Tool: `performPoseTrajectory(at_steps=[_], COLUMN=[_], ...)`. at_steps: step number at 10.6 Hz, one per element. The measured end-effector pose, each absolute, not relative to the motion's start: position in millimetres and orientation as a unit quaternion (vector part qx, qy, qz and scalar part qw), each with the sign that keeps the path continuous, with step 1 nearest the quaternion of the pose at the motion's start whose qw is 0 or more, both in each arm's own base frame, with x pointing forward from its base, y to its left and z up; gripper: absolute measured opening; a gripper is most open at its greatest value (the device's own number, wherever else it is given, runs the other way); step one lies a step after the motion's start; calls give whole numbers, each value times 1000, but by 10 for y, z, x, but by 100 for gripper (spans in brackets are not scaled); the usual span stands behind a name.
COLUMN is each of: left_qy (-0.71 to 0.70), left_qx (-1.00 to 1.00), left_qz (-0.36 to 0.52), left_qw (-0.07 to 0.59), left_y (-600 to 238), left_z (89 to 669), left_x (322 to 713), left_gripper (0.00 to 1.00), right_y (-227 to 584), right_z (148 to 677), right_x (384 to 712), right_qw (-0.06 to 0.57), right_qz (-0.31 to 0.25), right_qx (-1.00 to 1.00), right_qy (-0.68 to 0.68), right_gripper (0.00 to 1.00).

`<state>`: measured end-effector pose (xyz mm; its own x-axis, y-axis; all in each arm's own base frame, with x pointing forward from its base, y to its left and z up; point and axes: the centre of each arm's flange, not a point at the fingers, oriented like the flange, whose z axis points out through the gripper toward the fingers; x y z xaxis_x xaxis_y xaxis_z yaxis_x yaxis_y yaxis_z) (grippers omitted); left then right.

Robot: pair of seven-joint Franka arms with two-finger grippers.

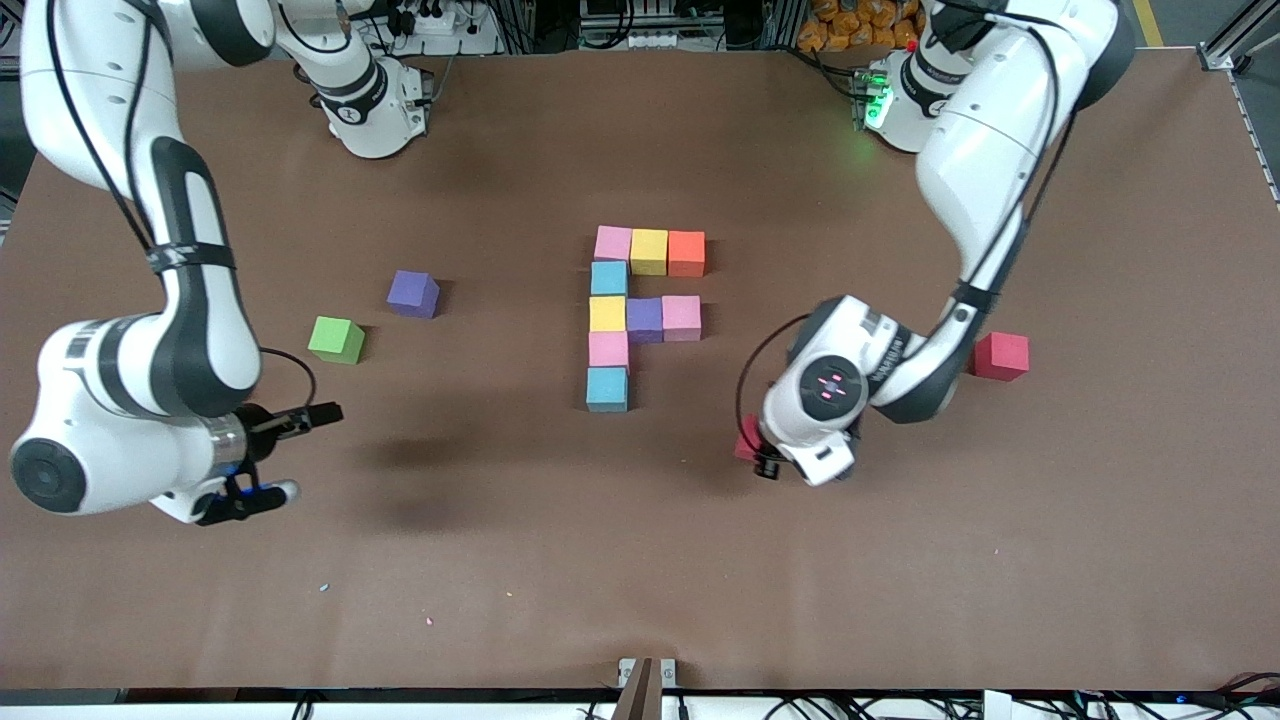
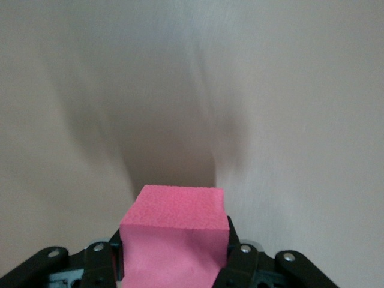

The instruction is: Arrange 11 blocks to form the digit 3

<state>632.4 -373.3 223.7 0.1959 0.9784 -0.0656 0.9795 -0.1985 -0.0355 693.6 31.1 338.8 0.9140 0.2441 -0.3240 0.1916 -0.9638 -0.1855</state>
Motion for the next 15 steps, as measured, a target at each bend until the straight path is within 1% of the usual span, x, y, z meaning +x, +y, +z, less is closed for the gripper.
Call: performPoseTrajectory(at_steps=[1,3,4,5,8,12,14,15], left_qy=[649,677,690,699,727,729,727,726], left_qx=[760,734,722,711,682,680,682,684], left_qz=[-42,-46,-52,-67,-78,-77,-78,-76], left_qw=[9,12,16,20,20,19,17,15], left_y=[-3908,-4081,-4147,-4191,-4390,-4738,-4778,-4800], left_z=[2264,2309,2347,2374,2401,2400,2315,2260], left_x=[6235,6152,6131,6118,5998,5750,5714,5691], left_gripper=[59,59,59,59,59,59,59,59], right_y=[329,437,451,435,330,10,-90,-138], right_z=[3343,3224,3245,3342,3897,4614,5088,5302], right_x=[6801,6366,6181,6088,6098,6181,6136,6055], right_qw=[70,62,60,59,52,40,36,33], right_qz=[162,149,151,148,111,90,72,66], right_qx=[-978,-980,-979,-980,-986,-990,-993,-993], right_qy=[-113,-119,-121,-120,-117,-97,-91,-88], right_gripper=[100,100,100,100,100,100,100,100])
